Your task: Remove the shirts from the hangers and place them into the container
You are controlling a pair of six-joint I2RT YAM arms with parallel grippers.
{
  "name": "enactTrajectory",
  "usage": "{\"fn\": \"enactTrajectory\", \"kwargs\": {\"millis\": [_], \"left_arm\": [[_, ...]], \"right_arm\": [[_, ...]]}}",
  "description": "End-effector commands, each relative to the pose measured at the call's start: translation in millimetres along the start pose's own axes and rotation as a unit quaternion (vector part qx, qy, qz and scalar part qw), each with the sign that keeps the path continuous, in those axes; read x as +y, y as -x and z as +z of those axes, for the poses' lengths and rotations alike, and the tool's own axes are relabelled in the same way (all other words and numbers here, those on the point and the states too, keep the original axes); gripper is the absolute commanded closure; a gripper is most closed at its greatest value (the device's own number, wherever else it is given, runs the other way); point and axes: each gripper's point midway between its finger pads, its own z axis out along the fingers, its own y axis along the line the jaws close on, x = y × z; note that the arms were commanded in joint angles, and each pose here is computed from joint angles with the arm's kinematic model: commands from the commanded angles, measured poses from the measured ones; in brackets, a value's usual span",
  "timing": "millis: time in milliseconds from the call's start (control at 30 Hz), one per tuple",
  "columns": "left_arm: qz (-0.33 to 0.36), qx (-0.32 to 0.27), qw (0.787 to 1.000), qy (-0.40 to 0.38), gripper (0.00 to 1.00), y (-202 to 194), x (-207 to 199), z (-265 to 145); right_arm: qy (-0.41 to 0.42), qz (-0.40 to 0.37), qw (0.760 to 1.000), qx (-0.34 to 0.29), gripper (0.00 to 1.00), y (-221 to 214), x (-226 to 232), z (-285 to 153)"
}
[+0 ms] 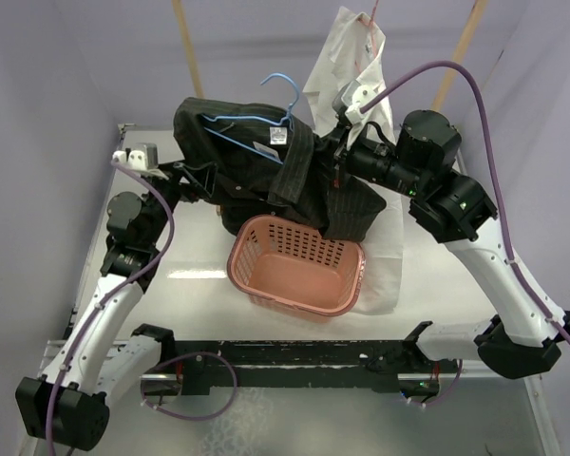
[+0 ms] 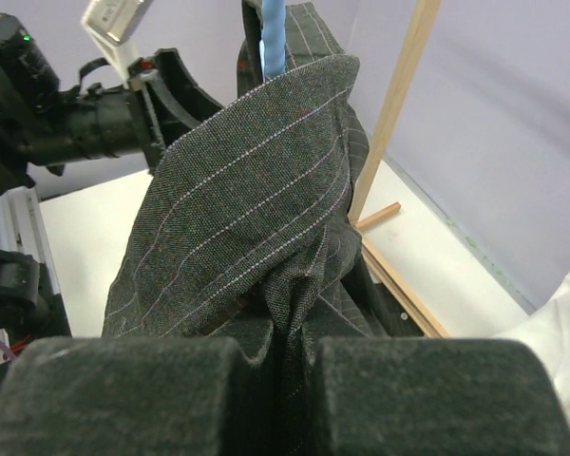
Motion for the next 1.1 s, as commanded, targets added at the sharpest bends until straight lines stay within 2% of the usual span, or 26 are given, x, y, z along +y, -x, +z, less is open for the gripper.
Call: {"fn": "enactTrajectory", "kwargs": {"millis": [0, 67, 133, 167, 233, 267, 467, 600, 767, 867, 1067], "left_arm": [[-0.016, -0.062, 0.997, -0.041, 0.19, 34.9, -19.6, 13.7], [-0.021, -0.068, 0.996, -0.056, 0.27, 36.2, -24.0, 17.5], [-0.021, -0.073, 0.995, -0.069, 0.42, 38.4, -28.2, 20.3], [-0.018, -0.072, 0.994, -0.075, 0.56, 39.0, -30.3, 21.3], [0.002, -0.069, 0.995, -0.078, 0.94, 41.1, -32.0, 21.9], [0.015, -0.069, 0.995, -0.068, 1.00, 45.2, -29.5, 20.5], [0.090, -0.129, 0.986, 0.045, 1.00, 91.0, -0.1, -7.6], [0.143, -0.146, 0.973, 0.104, 1.00, 118.7, 13.1, -21.4], [0.168, -0.155, 0.959, 0.166, 1.00, 139.5, 29.1, -26.7], [0.179, -0.143, 0.955, 0.187, 1.00, 138.8, 38.1, -16.7], [0.184, -0.078, 0.961, 0.189, 1.00, 103.9, 52.5, 13.0]], "right_arm": [[0.023, 0.001, 0.998, -0.064, 1.00, 36.2, 10.6, -8.4], [0.024, 0.004, 0.998, -0.062, 1.00, 34.7, 11.0, -7.1], [0.026, 0.006, 0.998, -0.060, 1.00, 32.7, 11.6, -5.3], [0.025, 0.007, 0.998, -0.059, 1.00, 31.8, 10.7, -4.7], [0.016, 0.009, 0.998, -0.055, 1.00, 29.9, 7.7, -3.7], [0.009, 0.009, 0.999, -0.053, 1.00, 28.9, 5.0, -3.6], [-0.041, 0.018, 0.999, -0.023, 1.00, 18.9, -12.7, -4.0], [-0.048, 0.020, 0.999, 0.012, 1.00, 7.0, -16.3, -2.0], [-0.034, 0.013, 0.998, 0.054, 1.00, -11.8, -11.4, -4.8], [-0.018, 0.013, 0.998, 0.066, 1.00, -17.2, -4.2, -10.8], [-0.021, 0.014, 0.998, 0.064, 1.00, -13.4, -1.9, -23.0]]}}
